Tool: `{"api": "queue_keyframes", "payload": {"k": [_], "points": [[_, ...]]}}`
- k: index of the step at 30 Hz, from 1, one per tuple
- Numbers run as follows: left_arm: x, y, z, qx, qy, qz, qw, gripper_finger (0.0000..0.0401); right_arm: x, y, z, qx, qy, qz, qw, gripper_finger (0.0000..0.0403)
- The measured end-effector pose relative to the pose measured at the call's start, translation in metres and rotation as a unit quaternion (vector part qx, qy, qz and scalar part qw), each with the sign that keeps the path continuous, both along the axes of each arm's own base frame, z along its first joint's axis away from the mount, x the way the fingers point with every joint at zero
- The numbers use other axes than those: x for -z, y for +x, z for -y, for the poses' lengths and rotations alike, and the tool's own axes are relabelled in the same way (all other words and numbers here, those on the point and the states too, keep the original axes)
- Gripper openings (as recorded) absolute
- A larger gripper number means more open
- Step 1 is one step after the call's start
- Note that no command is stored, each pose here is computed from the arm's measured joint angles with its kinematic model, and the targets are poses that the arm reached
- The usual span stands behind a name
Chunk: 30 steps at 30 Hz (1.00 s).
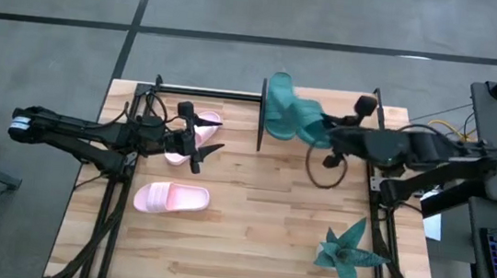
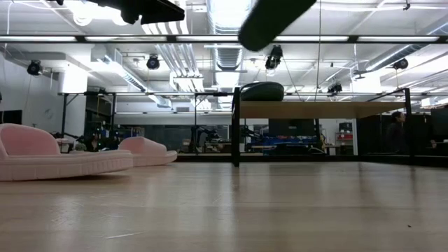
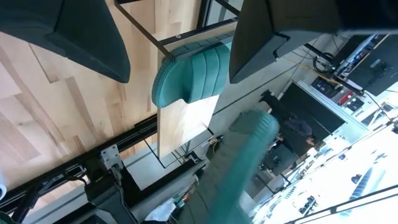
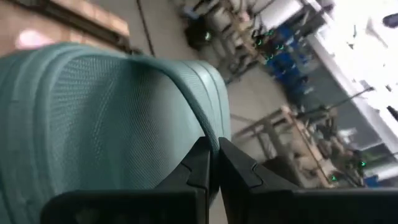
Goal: Pick and place slides into the shelf
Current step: Put the green slipper on the shelf
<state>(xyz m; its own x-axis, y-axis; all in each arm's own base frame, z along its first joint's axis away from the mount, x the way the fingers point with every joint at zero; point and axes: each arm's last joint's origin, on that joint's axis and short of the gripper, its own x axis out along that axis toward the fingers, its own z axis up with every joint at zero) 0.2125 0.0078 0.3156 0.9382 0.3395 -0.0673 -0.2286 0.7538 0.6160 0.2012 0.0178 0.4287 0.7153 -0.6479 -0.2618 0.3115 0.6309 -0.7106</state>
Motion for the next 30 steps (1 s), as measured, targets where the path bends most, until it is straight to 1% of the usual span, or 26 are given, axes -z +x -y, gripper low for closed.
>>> {"api": "queue_keyframes", "payload": {"k": [2,4,9,11,14,19,26,30], "points": [[0.000,0.000,0.000,0.000,0.000,0.000,1.000,0.0258,0.002,-0.007,0.007,0.034,-0.025,0.004,0.999,0.0011],[0.000,0.000,0.000,0.000,0.000,0.000,1.000,0.0258,0.009,-0.013,0.015,0.071,-0.049,-0.010,0.996,0.0011],[0.001,0.000,0.000,-0.007,0.001,-0.002,1.000,0.0258,0.033,-0.017,0.030,0.114,-0.055,-0.029,0.992,0.0011],[0.002,0.000,-0.001,-0.009,0.001,-0.002,1.000,0.0258,0.046,-0.014,0.035,0.123,-0.063,-0.043,0.989,0.0011],[0.003,0.000,-0.001,-0.009,0.001,-0.005,1.000,0.0258,0.066,-0.006,0.042,0.132,-0.092,-0.070,0.984,0.0011],[0.004,0.000,-0.001,-0.010,-0.001,-0.006,1.000,0.0258,0.091,0.002,0.052,0.148,-0.126,-0.082,0.978,0.0011],[0.004,0.000,-0.001,-0.012,-0.001,-0.006,1.000,0.0258,0.125,0.001,0.058,0.173,-0.135,-0.125,0.968,0.0011],[0.004,0.000,-0.001,-0.012,-0.001,-0.006,1.000,0.0258,0.139,0.000,0.059,0.180,-0.124,-0.127,0.968,0.0011]]}}
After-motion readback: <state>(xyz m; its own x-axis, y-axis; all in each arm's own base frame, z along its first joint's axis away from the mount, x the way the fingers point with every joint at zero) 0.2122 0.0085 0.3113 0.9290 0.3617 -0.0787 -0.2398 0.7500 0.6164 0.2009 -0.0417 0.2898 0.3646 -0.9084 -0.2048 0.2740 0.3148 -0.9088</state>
